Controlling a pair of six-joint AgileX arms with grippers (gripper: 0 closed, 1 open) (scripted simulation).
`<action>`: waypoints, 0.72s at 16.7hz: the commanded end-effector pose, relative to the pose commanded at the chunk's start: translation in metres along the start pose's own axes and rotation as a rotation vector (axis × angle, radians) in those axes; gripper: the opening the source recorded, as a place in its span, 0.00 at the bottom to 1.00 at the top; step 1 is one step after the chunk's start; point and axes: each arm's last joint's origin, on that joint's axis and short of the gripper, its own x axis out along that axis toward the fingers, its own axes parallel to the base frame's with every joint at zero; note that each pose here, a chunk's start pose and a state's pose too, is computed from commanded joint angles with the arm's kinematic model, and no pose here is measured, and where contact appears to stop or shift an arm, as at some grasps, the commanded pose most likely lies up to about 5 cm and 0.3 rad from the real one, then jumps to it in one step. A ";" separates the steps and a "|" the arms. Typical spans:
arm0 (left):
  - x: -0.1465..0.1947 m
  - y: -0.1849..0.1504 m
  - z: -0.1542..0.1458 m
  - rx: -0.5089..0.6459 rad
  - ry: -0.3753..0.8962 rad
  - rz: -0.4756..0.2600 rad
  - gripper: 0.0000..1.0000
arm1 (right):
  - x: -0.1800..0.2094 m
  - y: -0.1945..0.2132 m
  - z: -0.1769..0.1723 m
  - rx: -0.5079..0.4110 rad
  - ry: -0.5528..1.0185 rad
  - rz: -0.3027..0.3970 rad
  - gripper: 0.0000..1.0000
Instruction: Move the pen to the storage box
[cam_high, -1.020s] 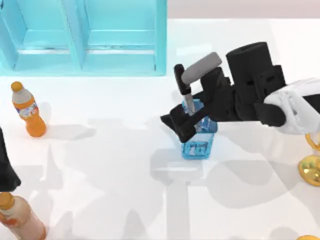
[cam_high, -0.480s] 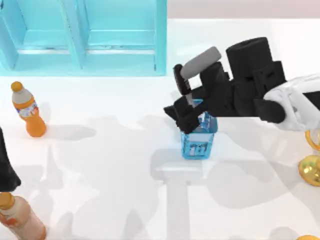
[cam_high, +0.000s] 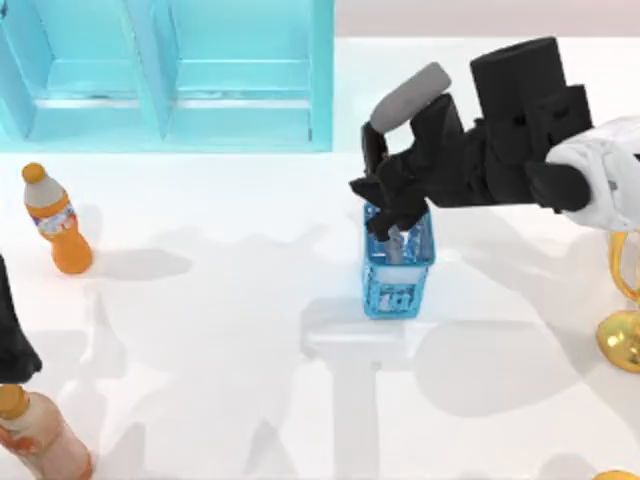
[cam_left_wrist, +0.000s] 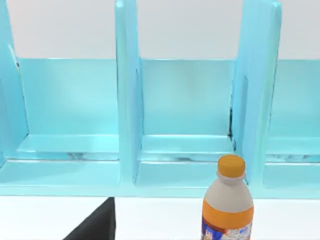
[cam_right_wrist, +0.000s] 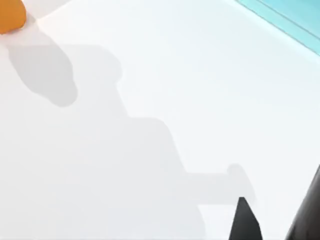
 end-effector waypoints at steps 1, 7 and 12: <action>0.000 0.000 0.000 0.000 0.000 0.000 1.00 | -0.010 -0.005 0.006 -0.009 0.005 0.010 0.00; 0.000 0.000 0.000 0.000 0.000 0.000 1.00 | -0.102 -0.050 0.023 0.072 0.071 0.024 0.00; 0.000 0.000 0.000 0.000 0.000 0.000 1.00 | -0.170 -0.062 0.039 0.062 0.010 -0.040 0.00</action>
